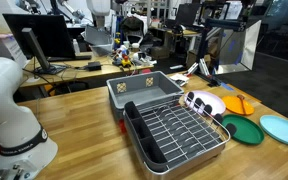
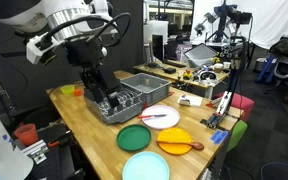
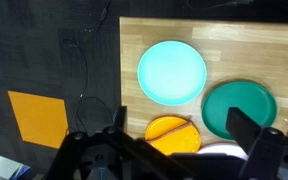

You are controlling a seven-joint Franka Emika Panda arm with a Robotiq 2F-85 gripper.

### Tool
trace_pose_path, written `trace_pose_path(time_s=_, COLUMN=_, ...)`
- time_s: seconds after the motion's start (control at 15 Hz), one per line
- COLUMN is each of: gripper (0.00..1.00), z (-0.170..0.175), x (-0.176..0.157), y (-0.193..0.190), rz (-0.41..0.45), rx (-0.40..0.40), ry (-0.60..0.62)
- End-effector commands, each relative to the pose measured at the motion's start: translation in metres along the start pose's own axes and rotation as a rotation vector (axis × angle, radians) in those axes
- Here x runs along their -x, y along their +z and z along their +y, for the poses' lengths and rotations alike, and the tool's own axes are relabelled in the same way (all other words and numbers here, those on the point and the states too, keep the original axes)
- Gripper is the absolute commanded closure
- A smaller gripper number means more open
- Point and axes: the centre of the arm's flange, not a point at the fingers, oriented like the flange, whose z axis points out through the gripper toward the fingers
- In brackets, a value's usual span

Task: Place the knife on the green plate then put the pink plate on the dish rack

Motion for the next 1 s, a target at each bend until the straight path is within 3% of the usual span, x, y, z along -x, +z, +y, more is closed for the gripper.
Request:
trace_pose_path(time_s=0.0, gripper=0.0, z=-0.002, x=0.001, y=0.003, rz=-0.008, rx=-0.006, ry=-0.002)
trace_pose_path(time_s=0.27, gripper=0.0, z=-0.013, x=-0.017, y=-0.005, rz=0.022, rx=-0.003, ry=-0.05)
trace_pose_path(time_s=0.6, gripper=0.0, z=-0.056, x=-0.056, y=-0.01, rz=0.078, rx=-0.043, ry=-0.168)
trace_pose_path(time_s=0.8, gripper=0.0, z=-0.07, x=-0.08, y=-0.005, rz=0.114, rx=-0.061, ry=-0.172)
trace_pose_path(time_s=0.93, gripper=0.0, z=-0.074, x=-0.094, y=-0.005, rz=0.194, rx=-0.082, ry=-0.179)
